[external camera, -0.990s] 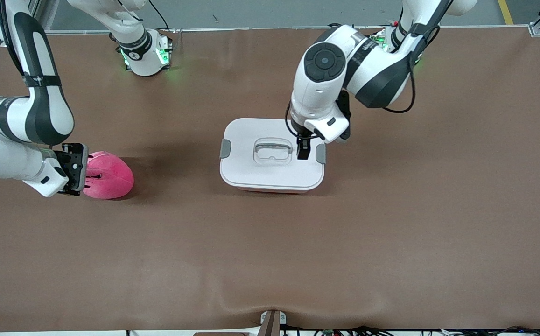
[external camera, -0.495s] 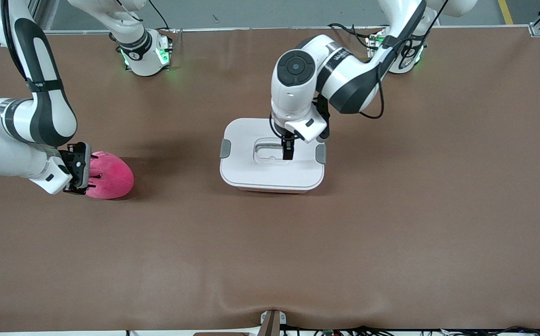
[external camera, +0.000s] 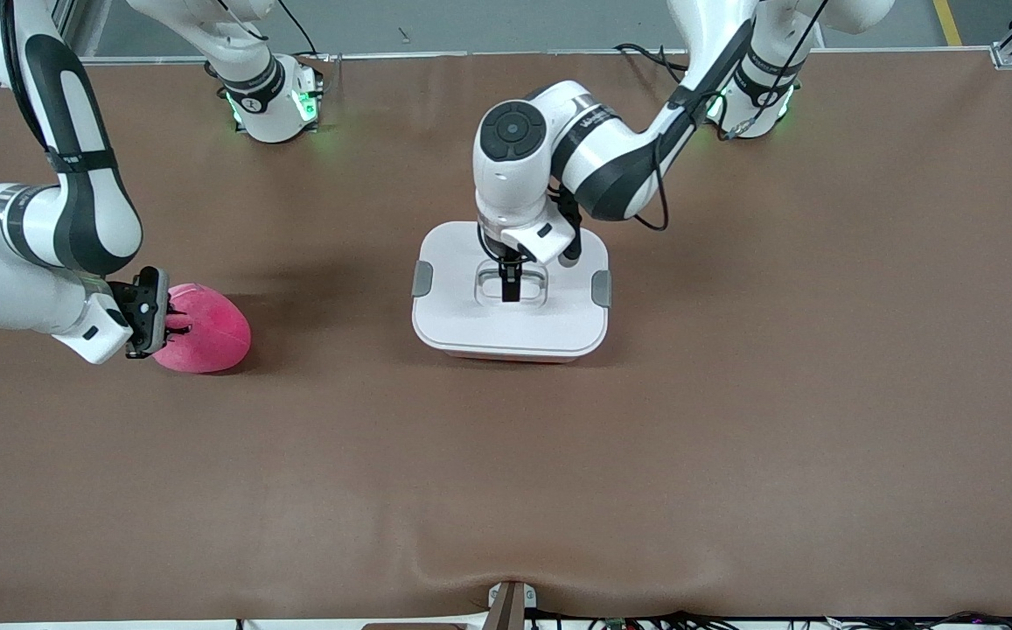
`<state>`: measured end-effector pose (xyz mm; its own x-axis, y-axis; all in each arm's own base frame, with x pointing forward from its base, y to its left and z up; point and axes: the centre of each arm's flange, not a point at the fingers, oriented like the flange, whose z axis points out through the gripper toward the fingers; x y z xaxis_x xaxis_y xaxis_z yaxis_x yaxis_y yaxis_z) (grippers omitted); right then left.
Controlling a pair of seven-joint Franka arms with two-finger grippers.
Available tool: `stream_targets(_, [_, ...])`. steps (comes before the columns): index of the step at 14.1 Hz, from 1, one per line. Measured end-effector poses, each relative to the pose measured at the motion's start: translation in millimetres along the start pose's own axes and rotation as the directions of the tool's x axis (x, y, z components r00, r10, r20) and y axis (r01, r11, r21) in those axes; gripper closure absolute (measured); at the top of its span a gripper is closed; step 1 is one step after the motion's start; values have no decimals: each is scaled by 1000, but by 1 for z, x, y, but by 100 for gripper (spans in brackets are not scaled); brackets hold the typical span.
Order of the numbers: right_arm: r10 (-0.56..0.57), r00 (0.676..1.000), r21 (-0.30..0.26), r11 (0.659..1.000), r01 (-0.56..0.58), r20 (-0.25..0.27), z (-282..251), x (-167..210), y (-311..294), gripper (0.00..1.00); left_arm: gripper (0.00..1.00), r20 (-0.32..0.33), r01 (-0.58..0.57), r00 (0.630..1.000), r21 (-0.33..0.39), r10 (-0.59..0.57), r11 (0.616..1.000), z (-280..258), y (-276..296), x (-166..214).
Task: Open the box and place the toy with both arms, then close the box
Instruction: 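Lift the pink plush with the right gripper while the left gripper holds the lid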
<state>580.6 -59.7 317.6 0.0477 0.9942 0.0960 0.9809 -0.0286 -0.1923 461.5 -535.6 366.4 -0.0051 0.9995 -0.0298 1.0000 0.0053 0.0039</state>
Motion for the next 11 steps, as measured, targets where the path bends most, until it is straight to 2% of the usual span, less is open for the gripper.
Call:
stream_targets(4, [31,999,-38,999,-32,-3,-22,1,-3,87,0,-46,-31,998,-19,30,999,20,-12,-11])
stream_targets(7, [159,987,-33,987,-159,-14,-49,6,-10,87,0,-57,-35,998,-22,33,999,25,-16,-14])
stream_targets(11, [323,946,-22,946,-323,-25,-108,26,-17,87,0,-70,-30,997,-20,28,999,30,-13,-9])
